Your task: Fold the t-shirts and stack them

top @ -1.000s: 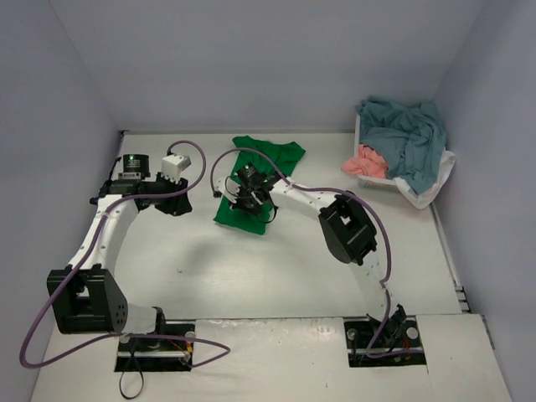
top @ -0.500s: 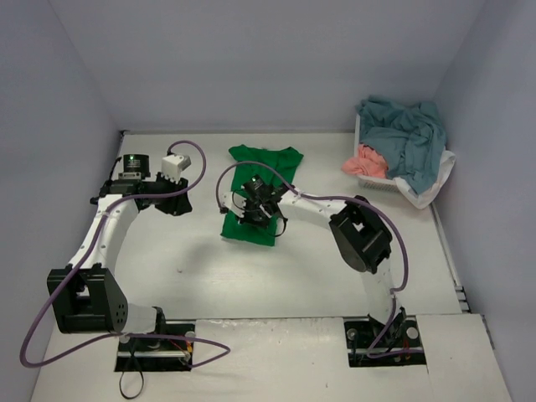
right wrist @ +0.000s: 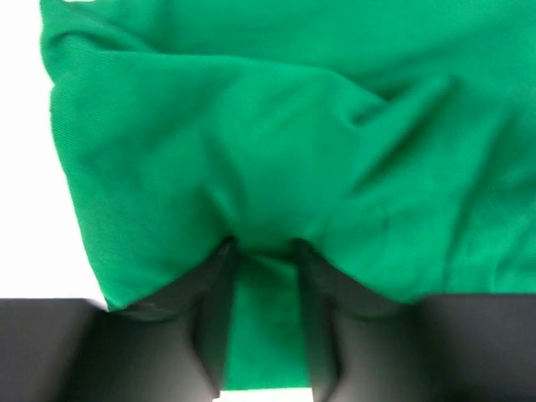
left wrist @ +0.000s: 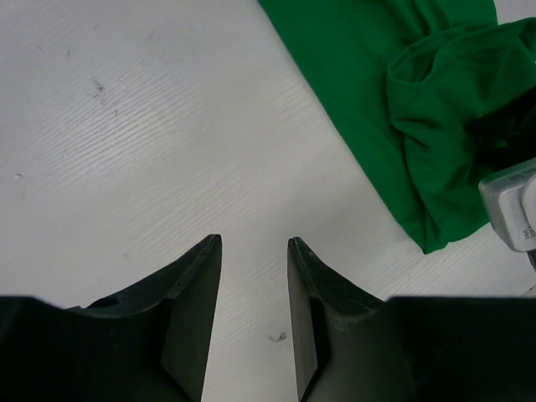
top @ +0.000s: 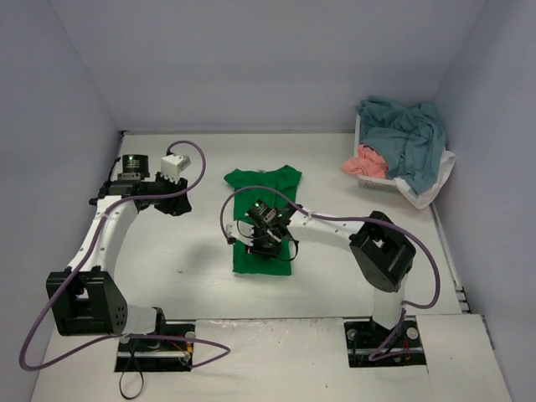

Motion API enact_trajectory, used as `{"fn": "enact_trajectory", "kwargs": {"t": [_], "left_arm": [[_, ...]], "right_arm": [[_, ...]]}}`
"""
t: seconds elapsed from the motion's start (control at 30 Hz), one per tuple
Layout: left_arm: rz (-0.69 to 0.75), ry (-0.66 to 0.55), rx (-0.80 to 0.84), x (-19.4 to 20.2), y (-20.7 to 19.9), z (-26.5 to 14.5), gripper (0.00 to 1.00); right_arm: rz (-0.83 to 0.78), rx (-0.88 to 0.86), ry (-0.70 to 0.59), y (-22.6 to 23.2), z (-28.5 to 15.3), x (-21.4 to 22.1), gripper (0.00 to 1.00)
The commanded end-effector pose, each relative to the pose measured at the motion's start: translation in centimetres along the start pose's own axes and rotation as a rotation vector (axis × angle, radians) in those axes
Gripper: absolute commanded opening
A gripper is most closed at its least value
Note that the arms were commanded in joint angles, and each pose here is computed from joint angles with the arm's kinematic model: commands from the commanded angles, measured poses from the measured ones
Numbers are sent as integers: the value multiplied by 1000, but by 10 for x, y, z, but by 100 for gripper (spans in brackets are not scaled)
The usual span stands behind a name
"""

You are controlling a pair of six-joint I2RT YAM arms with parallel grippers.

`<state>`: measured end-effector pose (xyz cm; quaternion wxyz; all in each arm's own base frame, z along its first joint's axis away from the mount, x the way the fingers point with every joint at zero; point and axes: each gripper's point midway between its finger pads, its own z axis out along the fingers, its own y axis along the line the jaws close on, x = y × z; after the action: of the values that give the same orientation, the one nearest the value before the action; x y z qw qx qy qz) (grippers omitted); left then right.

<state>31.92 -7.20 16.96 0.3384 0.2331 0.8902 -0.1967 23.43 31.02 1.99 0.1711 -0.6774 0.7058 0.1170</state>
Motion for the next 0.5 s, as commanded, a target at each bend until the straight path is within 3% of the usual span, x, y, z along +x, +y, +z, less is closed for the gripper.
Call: {"fn": "enact_trajectory", "kwargs": {"t": [0.0,0.07,0.23,0.47], "left_arm": [[47,-63,-21,-19,-4,-15,32],[50,-64,-27,-19,-3,-15,32],[40,-48,-33,-14,0,-13,32],[41,-46,-37,-12,0,-13,32]], "right_arm": [[31,76,-11,-9,-35,-3,36],[42,124,-75,-19,-55,-20,43],[23,146,-189,-13,-91,-51,51],[-51,41,-87,44,-61,-26,54]]}}
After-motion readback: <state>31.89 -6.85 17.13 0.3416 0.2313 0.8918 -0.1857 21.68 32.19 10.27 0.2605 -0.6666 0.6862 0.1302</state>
